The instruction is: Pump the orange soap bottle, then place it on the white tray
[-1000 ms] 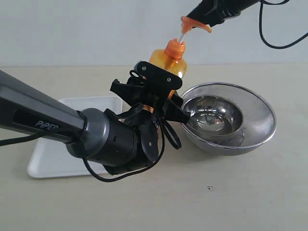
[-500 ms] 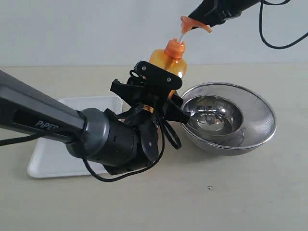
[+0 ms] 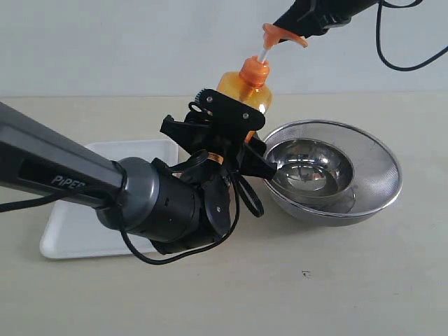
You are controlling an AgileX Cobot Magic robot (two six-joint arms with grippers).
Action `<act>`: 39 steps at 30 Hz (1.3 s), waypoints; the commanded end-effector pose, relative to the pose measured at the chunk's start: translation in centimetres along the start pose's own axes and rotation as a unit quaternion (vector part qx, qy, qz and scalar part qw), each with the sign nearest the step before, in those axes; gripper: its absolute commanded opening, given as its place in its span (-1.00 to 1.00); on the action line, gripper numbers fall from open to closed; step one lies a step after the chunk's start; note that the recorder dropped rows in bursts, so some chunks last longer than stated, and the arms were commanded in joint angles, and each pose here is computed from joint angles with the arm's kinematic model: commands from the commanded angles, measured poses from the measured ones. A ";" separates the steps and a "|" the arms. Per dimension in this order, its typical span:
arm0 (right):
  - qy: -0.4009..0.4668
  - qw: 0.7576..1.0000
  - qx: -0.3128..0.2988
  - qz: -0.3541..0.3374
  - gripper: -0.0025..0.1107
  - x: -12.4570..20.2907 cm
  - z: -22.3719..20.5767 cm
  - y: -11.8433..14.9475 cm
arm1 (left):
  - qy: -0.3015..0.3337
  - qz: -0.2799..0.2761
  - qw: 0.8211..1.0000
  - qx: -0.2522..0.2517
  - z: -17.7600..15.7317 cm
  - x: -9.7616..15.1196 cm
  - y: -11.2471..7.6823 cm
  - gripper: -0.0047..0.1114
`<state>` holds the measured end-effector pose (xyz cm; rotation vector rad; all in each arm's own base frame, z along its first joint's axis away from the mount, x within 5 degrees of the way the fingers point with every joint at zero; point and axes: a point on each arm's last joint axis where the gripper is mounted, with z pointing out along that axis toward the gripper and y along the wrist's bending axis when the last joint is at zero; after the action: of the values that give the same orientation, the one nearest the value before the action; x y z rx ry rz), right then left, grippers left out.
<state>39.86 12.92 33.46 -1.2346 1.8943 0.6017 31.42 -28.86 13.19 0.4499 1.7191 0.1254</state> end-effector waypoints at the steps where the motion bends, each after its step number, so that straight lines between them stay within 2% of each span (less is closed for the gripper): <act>1: -0.006 1.000 0.005 -0.002 -0.96 -0.5 -0.5 0.2 | -0.055 0.004 0.998 -0.023 -0.1 -2.0 0.5 -0.84; 12: -0.013 1.000 0.028 -0.002 -0.96 -0.6 -0.6 -0.2 | -0.055 0.004 0.998 -0.023 -0.1 -2.0 0.5 -0.84; 15: -0.022 0.998 0.056 0.000 -0.96 -0.8 -0.6 -0.7 | -0.054 0.030 0.998 -0.023 -0.1 -2.0 0.5 -0.84; 21: -0.023 0.996 0.081 -0.002 -0.96 -2.2 -1.8 -1.1 | -0.057 0.043 0.997 -0.020 -0.1 -2.1 0.4 -0.84; 25: -0.020 0.998 0.067 -0.007 -0.96 -3.5 -2.8 -0.7 | -0.061 0.050 0.997 -0.016 -0.1 -2.0 0.3 -0.84; 32: 0.012 0.997 0.070 -0.012 -0.96 -3.1 -3.0 -0.7 | -0.059 0.042 0.997 -0.034 1.0 -2.2 1.8 -0.84; 39: 0.022 0.996 0.081 -0.016 -0.96 -3.0 -3.2 -0.8 | -0.062 0.017 0.998 -0.022 1.3 -2.6 1.6 -0.84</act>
<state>40.51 12.06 36.98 -1.1820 1.9249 0.4323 33.07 -28.28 14.19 0.4740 1.6661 0.1709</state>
